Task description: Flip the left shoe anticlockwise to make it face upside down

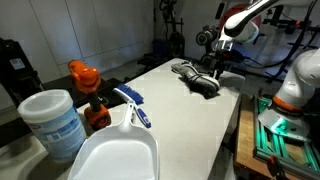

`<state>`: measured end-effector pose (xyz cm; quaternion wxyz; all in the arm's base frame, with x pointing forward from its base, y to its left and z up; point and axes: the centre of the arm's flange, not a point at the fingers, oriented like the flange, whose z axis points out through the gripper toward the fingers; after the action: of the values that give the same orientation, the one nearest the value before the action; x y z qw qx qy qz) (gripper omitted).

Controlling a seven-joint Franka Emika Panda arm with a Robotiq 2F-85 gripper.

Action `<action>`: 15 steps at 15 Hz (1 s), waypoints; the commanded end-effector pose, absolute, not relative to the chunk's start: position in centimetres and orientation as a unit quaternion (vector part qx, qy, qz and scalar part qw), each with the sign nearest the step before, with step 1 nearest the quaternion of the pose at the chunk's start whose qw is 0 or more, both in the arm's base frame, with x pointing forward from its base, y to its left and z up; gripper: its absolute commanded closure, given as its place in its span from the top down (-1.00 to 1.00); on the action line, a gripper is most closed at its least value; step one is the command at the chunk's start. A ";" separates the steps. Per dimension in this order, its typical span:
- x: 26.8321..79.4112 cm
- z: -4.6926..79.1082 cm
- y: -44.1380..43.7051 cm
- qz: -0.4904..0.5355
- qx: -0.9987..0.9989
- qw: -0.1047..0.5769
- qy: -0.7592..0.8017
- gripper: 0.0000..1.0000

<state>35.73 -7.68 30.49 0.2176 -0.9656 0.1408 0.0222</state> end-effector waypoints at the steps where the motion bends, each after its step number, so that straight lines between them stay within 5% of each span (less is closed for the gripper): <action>1: 35.6 28.5 -6.4 0.014 -0.962 0.242 0.127 1.00; 15: 38.5 29.5 -4.9 -0.029 -0.956 0.278 0.086 1.00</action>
<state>37.20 -5.18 30.52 0.2695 -0.9586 0.0890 -0.0231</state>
